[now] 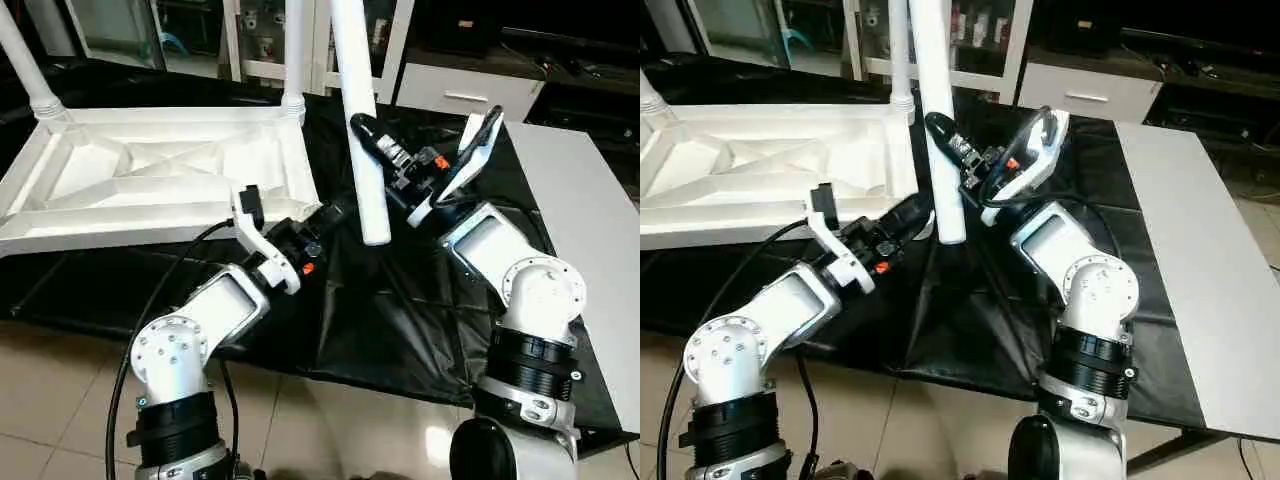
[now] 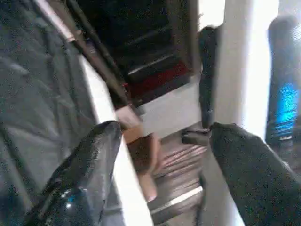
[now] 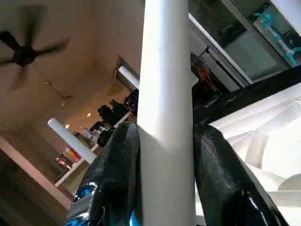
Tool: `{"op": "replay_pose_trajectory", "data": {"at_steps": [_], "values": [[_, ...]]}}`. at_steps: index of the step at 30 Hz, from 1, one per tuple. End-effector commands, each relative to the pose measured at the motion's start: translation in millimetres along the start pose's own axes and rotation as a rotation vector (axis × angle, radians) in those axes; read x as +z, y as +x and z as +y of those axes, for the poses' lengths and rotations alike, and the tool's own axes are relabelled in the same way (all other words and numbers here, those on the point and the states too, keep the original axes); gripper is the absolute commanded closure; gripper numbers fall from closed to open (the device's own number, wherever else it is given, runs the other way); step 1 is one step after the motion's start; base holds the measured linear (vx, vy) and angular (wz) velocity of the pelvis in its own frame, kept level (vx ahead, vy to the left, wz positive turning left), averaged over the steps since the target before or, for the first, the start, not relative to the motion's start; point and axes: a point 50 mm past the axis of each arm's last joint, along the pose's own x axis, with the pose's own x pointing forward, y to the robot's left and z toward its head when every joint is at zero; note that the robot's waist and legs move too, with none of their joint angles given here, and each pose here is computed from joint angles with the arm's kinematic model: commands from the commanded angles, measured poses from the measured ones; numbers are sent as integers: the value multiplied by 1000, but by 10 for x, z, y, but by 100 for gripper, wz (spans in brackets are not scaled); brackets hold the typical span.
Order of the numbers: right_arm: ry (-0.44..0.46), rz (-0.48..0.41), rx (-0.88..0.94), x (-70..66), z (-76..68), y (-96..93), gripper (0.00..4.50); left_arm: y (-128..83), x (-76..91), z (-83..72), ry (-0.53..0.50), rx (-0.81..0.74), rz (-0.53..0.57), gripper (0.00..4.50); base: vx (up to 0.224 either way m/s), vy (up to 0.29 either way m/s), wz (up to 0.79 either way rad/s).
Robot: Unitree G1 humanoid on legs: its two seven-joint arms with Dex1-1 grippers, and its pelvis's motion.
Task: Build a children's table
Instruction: Pick table leg
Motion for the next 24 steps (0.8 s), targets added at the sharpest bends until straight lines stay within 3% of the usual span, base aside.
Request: {"op": "replay_pose_trajectory", "data": {"at_steps": [1,5,8,16,24], "values": [[8,21,-47,-37,-65,-5,311,96,-85,-195,-88,-150,-29,60,0,0,0],[9,13,-54,-27,-66,-10,311,46,28,-213,-162,-204,-120,28,0,0,0],[7,13,-58,-23,-71,-14,311,32,-10,-215,-133,-198,-72,4,0,0,0],[28,12,-54,-50,-64,17,311,130,-201,-107,-27,-52,81,0,0,0,0],[50,-13,-62,-51,-63,24,311,164,-279,-138,-33,-73,124,0,0,0,0]]}}
